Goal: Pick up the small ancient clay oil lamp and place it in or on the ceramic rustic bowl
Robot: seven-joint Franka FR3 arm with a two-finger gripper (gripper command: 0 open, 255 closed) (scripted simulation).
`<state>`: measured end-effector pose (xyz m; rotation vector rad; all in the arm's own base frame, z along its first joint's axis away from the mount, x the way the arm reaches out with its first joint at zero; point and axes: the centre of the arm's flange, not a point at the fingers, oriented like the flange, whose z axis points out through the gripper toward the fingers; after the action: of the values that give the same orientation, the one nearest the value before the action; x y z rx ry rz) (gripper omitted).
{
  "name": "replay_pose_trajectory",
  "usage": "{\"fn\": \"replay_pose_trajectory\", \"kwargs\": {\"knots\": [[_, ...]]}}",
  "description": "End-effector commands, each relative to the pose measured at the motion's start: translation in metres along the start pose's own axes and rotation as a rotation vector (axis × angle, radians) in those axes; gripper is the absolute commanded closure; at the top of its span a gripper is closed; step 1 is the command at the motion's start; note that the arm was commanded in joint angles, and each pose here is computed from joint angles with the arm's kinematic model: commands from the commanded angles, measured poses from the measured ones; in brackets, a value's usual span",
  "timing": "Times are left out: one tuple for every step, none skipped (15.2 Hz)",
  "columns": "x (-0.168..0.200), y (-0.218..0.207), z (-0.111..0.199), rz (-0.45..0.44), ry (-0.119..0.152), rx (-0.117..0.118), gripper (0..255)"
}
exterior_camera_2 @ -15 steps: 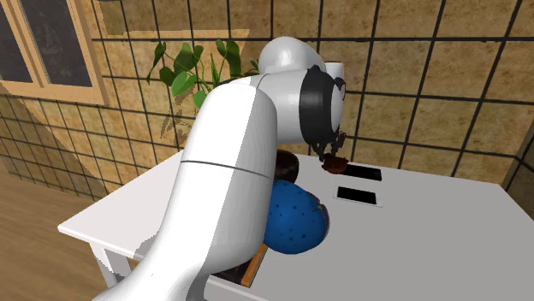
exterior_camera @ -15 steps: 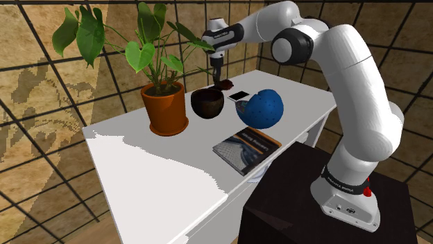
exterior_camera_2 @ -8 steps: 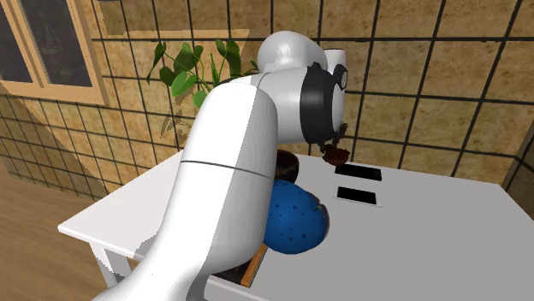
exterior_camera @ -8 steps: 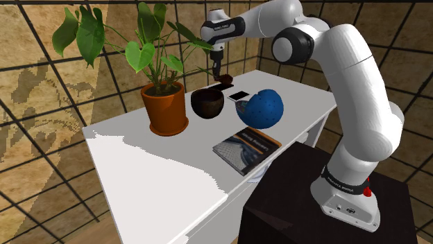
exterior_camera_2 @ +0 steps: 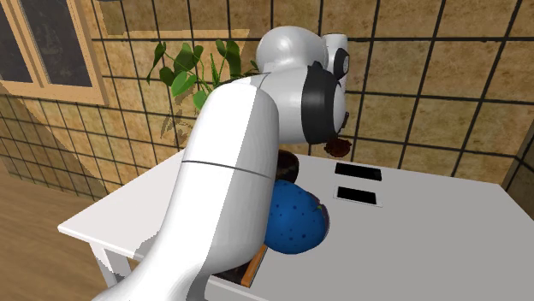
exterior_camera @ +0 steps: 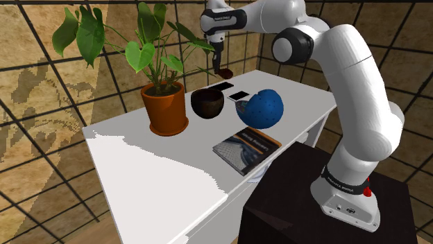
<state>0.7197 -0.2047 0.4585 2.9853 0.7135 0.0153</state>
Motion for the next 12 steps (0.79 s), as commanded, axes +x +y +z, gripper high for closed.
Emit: {"fn": "replay_pose_trajectory", "kwargs": {"knots": [[0.000, 0.001, -0.011, 0.000, 0.000, 0.000, 255], [0.000, 0.002, -0.016, 0.000, 0.000, 0.000, 255], [0.000, 0.002, -0.022, 0.000, 0.000, 0.000, 255], [0.000, 0.002, -0.027, 0.000, 0.000, 0.000, 255], [0.000, 0.003, -0.032, 0.000, 0.000, 0.000, 255], [0.000, 0.003, -0.037, 0.000, 0.000, 0.000, 255], [0.000, 0.003, -0.038, 0.000, 0.000, 0.000, 255], [0.003, -0.010, -0.039, 0.000, 0.000, 0.000, 255], [0.006, -0.022, -0.040, 0.000, 0.000, 0.000, 255], [0.009, -0.035, -0.041, 0.000, 0.000, 0.000, 255], [0.012, -0.048, -0.042, 0.000, 0.000, 0.000, 255], [0.015, -0.061, -0.043, 0.000, 0.000, 0.000, 255]]}}
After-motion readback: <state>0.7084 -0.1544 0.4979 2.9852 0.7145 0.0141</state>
